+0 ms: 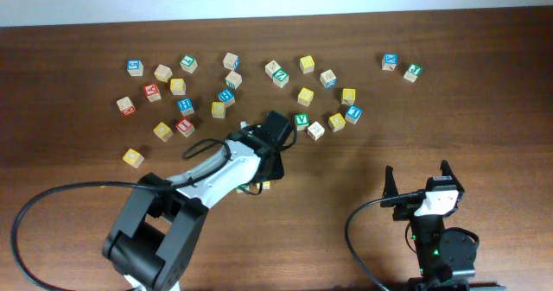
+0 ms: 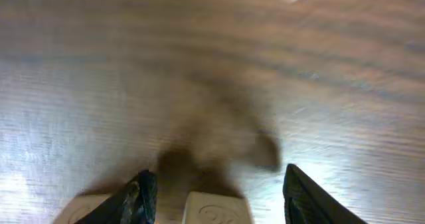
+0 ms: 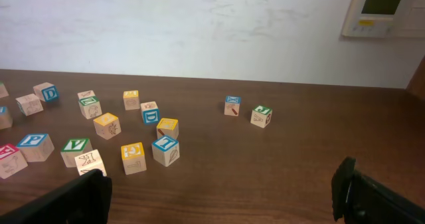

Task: Spell out RSS
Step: 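Carry the S block toward the R block with the left gripper, then lower the S block beside the R block and release it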

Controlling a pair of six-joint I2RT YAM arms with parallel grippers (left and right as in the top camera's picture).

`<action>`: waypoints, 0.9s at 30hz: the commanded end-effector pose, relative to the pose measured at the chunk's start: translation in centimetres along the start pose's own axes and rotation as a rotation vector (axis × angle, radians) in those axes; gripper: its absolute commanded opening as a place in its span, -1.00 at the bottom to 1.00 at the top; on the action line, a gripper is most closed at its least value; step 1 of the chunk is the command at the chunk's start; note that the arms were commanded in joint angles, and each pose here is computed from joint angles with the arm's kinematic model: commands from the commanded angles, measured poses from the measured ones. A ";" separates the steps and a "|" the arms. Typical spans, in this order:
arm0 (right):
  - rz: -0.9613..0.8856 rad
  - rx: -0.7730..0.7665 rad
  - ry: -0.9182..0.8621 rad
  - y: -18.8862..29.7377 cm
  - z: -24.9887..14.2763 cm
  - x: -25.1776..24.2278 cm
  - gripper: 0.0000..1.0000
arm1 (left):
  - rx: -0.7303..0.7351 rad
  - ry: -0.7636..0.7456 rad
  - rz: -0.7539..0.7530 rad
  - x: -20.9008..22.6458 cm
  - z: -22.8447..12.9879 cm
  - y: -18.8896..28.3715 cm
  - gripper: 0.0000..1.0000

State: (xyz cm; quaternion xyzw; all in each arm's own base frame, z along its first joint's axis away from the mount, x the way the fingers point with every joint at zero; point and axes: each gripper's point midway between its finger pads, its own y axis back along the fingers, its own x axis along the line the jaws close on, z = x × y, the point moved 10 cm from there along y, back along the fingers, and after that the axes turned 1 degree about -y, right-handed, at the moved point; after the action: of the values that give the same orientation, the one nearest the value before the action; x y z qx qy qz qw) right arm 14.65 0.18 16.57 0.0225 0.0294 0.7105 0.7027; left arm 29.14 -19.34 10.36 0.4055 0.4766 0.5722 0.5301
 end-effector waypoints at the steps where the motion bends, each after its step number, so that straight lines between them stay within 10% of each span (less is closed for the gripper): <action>1: -0.014 0.006 -0.009 0.0 -0.2 -0.2 0.97 | -0.080 -0.047 -0.025 -1.3 3.4 2.8 0.13; 6: -0.014 0.006 -0.009 0.0 -0.2 -0.2 0.97 | 0.041 0.063 0.073 3.0 6.8 9.0 0.34; 14: -0.014 0.006 -0.009 0.0 -0.2 -0.2 0.97 | 0.360 0.010 -0.008 6.3 1.4 2.8 0.55; 27: -0.014 0.006 -0.009 0.0 -0.2 -0.2 0.97 | 0.282 -0.062 -0.061 6.5 0.3 -0.5 -0.29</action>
State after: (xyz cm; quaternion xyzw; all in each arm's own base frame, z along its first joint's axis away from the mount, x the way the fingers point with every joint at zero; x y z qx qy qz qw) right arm 14.65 0.18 16.57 0.0228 0.0291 0.7105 0.7027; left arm 28.79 -12.64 9.76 0.4718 0.5625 0.4865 0.4736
